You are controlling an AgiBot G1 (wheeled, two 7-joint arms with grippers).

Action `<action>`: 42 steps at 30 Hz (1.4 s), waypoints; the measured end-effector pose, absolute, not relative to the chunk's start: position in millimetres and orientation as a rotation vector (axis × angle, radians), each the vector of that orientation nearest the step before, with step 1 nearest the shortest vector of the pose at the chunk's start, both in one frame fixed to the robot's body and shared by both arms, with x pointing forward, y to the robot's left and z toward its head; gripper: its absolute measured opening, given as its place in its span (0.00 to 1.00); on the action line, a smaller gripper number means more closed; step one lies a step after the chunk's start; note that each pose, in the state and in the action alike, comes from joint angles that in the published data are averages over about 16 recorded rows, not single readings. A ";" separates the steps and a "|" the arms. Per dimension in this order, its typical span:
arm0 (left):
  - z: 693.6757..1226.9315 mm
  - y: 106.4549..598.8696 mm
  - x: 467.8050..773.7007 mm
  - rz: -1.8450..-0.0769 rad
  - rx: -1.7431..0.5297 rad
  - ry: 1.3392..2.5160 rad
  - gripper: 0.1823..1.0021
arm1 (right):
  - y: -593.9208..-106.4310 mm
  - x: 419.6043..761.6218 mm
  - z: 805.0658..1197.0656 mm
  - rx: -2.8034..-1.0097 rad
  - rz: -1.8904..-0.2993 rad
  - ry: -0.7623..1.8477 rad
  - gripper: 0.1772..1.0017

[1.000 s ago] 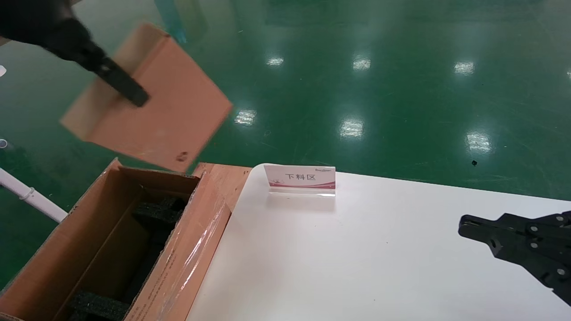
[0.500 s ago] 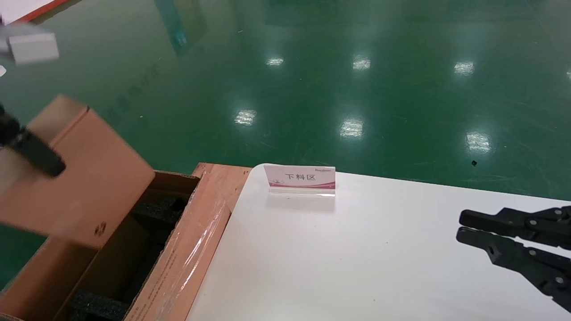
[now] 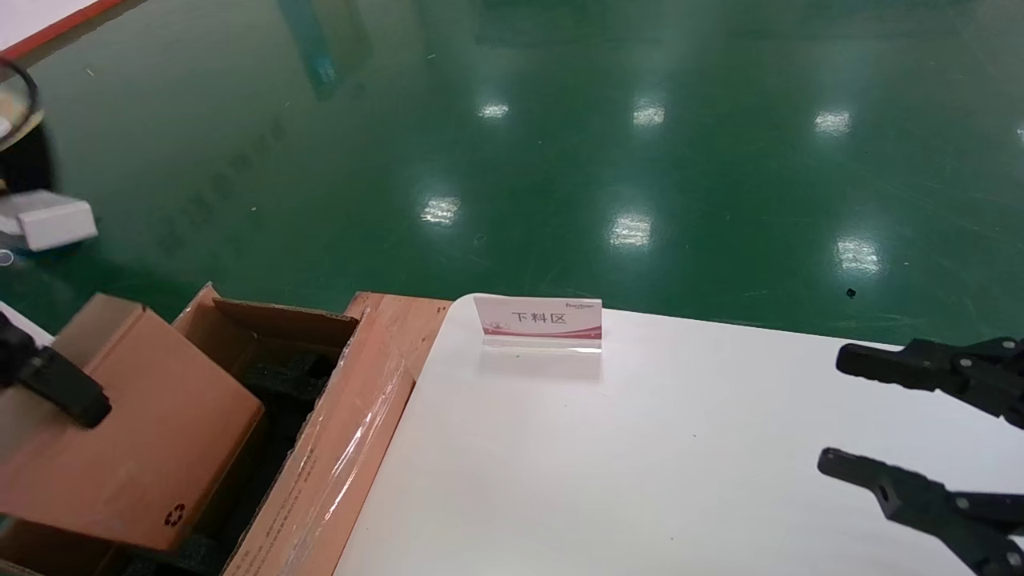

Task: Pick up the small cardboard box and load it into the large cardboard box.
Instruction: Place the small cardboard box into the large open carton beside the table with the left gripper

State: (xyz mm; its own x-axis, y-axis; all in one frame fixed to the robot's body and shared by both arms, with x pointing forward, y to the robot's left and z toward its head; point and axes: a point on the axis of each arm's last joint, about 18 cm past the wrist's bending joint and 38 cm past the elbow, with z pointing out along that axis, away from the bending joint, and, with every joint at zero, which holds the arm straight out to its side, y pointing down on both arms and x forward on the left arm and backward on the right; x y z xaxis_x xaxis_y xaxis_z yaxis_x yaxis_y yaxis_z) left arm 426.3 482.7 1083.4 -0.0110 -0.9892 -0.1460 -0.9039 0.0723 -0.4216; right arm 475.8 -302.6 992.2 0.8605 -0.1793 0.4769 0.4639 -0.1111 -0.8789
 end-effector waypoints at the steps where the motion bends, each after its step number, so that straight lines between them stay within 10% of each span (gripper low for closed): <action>1: 1078.7 485.1 428.6 -0.292 -1.883 1.959 0.28 | -302.6 475.8 992.2 -1.594 -0.552 -0.229 0.40; 21: 1018.5 506.1 459.8 -0.281 -1.934 1.912 0.28 | -302.6 475.8 992.2 -1.594 -0.552 -0.229 0.90; 42: 1011.1 519.2 468.3 -0.141 -1.903 1.882 0.27 | -302.6 475.8 992.2 -1.594 -0.552 -0.229 1.00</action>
